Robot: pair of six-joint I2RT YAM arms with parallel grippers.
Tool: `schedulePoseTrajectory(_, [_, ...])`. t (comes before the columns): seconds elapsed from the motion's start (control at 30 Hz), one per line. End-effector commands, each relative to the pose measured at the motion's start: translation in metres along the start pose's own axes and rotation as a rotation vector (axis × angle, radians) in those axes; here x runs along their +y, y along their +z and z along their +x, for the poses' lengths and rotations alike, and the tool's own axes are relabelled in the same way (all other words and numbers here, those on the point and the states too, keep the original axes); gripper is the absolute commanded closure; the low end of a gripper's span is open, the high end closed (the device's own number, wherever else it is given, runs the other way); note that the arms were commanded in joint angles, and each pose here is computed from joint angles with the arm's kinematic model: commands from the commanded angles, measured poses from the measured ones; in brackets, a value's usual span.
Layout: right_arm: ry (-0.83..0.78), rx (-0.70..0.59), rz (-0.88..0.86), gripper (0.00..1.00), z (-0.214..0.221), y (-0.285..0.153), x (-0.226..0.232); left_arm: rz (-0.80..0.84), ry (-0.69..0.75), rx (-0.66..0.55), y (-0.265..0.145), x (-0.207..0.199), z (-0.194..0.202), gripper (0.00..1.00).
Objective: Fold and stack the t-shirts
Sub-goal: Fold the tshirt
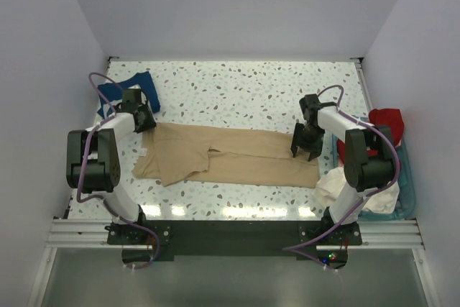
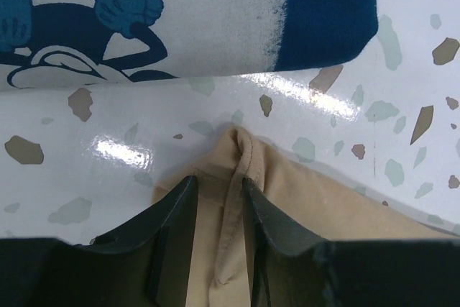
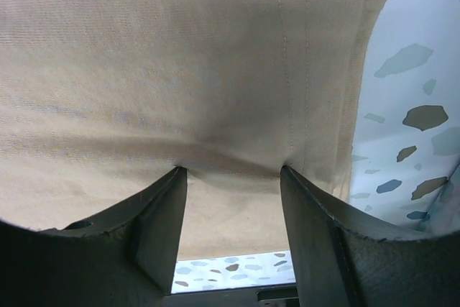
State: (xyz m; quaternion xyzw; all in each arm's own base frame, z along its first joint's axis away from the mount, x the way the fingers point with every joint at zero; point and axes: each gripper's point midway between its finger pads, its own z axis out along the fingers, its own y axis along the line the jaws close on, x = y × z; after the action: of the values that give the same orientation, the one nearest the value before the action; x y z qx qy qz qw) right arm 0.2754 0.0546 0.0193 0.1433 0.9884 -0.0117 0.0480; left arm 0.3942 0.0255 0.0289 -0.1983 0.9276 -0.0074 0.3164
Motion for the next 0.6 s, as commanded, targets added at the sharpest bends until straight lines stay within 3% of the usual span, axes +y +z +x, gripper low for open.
schedulePoseTrajectory(0.0, [0.01, -0.022, 0.017, 0.42, -0.009, -0.006, 0.0, 0.056, -0.033, -0.109, -0.001, -0.014, -0.039, 0.64])
schedulePoseTrajectory(0.43, [0.009, -0.014, 0.023, 0.42, -0.005, -0.005, -0.002, 0.071, -0.061, -0.097, 0.013, -0.015, -0.035, 0.68])
schedulePoseTrajectory(0.57, [0.01, -0.01, 0.039, 0.42, -0.004, -0.003, -0.005, 0.073, -0.073, -0.071, 0.02, -0.014, -0.026, 0.74])
